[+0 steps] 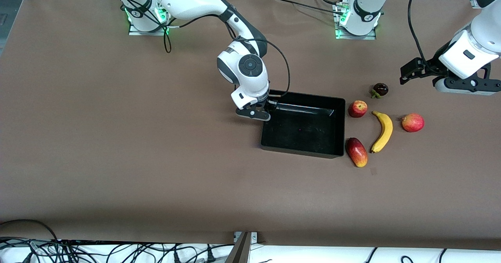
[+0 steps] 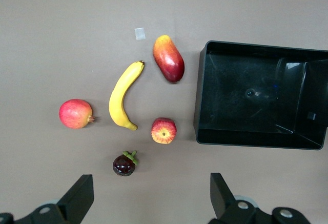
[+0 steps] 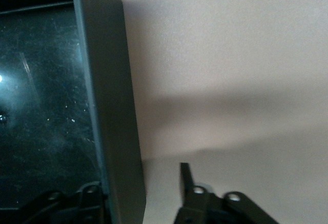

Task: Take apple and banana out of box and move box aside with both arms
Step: 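Grip the tray rim and drag the tray away from the fruits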

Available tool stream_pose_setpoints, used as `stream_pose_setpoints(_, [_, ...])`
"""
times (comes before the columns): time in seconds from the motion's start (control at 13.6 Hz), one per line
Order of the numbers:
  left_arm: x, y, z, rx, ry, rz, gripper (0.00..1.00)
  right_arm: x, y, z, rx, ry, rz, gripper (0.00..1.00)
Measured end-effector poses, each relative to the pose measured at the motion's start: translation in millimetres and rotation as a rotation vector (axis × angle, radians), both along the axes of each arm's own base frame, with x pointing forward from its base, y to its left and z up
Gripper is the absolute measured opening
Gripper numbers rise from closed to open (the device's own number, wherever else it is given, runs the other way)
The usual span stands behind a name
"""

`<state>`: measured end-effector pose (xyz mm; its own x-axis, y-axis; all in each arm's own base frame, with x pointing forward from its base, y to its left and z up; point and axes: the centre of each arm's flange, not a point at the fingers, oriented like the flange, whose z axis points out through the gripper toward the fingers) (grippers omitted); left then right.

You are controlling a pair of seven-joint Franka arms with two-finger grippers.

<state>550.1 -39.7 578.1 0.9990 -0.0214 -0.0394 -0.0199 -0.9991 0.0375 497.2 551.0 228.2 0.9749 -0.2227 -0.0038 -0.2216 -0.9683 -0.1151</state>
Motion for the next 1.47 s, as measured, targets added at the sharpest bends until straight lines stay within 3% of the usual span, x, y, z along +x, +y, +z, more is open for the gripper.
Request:
stream_pose_setpoints(0.22, [1, 14, -1, 0.0, 0.003, 0.024, 1.0, 7, -1, 7, 0.007, -0.015, -0.001, 0.12])
stream_pose_setpoints(0.29, [1, 14, -2, 0.0, 0.003, 0.024, 1.0, 8, -1, 8, 0.004, -0.02, 0.023, 0.05])
stream_pose_setpoints(0.44, [1, 14, -2, 0.001, 0.005, 0.024, 1.0, 28, -18, 14, -0.008, -0.043, 0.033, 0.05])
stream_pose_setpoints(0.59, [0, 14, -3, 0.001, 0.007, 0.025, 1.0, 62, -58, 35, -0.043, -0.03, 0.075, 0.05])
stream_pose_setpoints(0.81, [0, 14, -4, 0.001, 0.008, 0.025, 1.0, 111, -146, 90, -0.094, 0.028, 0.185, 0.05])
stream_pose_setpoints(1.03, [0, 13, -5, 0.001, 0.01, 0.023, 1.0, 146, -251, 127, -0.111, 0.107, 0.263, 0.05])
stream_pose_setpoints(1.25, [0, 9, -6, 0.001, 0.013, 0.017, 1.0, 153, -353, 124, -0.112, 0.126, 0.324, 0.05])
stream_pose_setpoints(1.47, [0, 9, -8, 0.001, 0.017, 0.016, 1.0, 131, -447, 97, -0.118, 0.135, 0.35, 0.05])
